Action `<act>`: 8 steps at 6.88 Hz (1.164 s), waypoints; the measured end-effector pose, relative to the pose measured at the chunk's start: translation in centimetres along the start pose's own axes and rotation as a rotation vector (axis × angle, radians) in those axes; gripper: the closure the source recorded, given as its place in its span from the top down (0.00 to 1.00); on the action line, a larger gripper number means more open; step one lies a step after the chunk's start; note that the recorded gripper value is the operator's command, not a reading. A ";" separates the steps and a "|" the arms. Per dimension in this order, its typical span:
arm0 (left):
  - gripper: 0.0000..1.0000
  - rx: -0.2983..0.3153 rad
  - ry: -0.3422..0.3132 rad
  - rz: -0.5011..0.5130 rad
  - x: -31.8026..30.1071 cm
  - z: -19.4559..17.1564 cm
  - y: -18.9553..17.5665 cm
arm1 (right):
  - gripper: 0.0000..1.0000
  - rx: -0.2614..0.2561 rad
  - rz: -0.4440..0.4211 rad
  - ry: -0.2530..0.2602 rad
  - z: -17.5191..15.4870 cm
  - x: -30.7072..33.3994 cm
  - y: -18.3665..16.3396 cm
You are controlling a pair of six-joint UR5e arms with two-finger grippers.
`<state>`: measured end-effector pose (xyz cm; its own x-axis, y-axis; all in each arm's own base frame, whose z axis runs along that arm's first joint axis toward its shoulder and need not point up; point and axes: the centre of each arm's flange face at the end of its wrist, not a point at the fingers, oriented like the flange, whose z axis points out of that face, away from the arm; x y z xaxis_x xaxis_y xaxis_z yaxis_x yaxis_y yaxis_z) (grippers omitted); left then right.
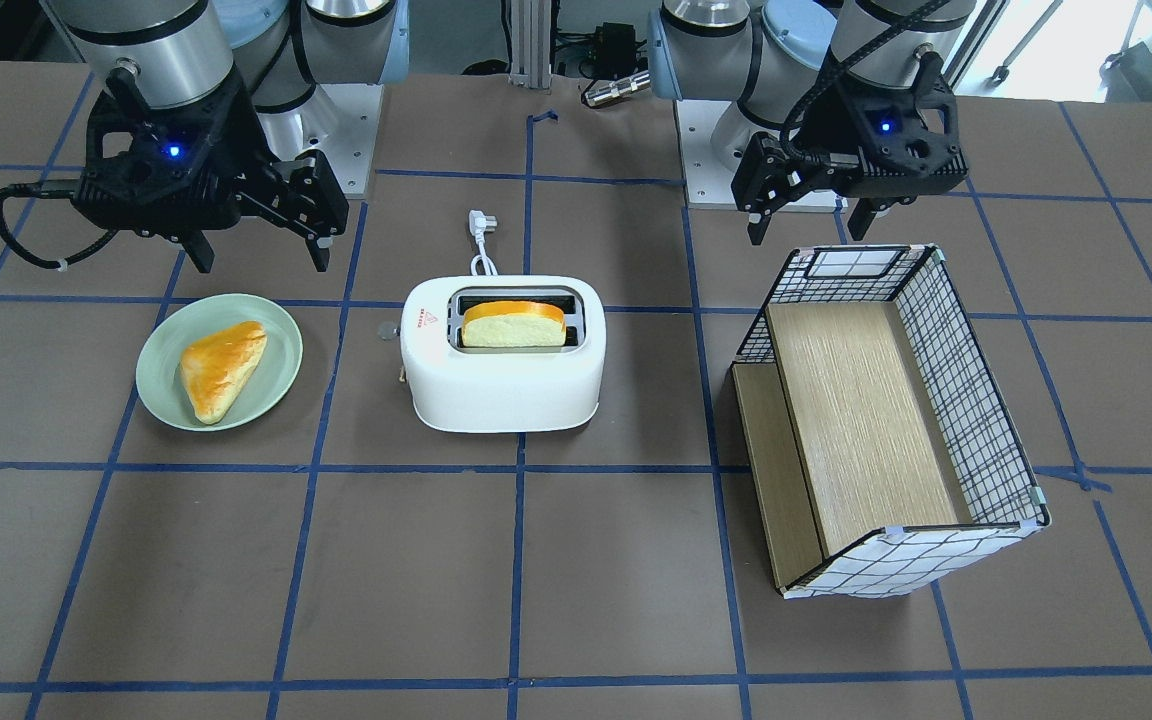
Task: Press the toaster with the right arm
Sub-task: 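Move the right gripper down toward the toaster's lever side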
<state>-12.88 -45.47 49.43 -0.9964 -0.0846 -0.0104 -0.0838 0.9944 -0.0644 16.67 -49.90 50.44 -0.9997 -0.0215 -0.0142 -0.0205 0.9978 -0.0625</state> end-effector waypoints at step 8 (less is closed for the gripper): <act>1.00 0.000 0.000 0.000 0.0 0.0 0.0 | 0.00 -0.321 0.116 -0.378 3.1 4.3 1.5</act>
<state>-12.88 -45.47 49.43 -0.9963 -0.0847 -0.0108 -0.0838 0.9944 -0.0645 12.36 -48.71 47.21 -0.9216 0.1284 -0.3663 0.0269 0.9626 0.2698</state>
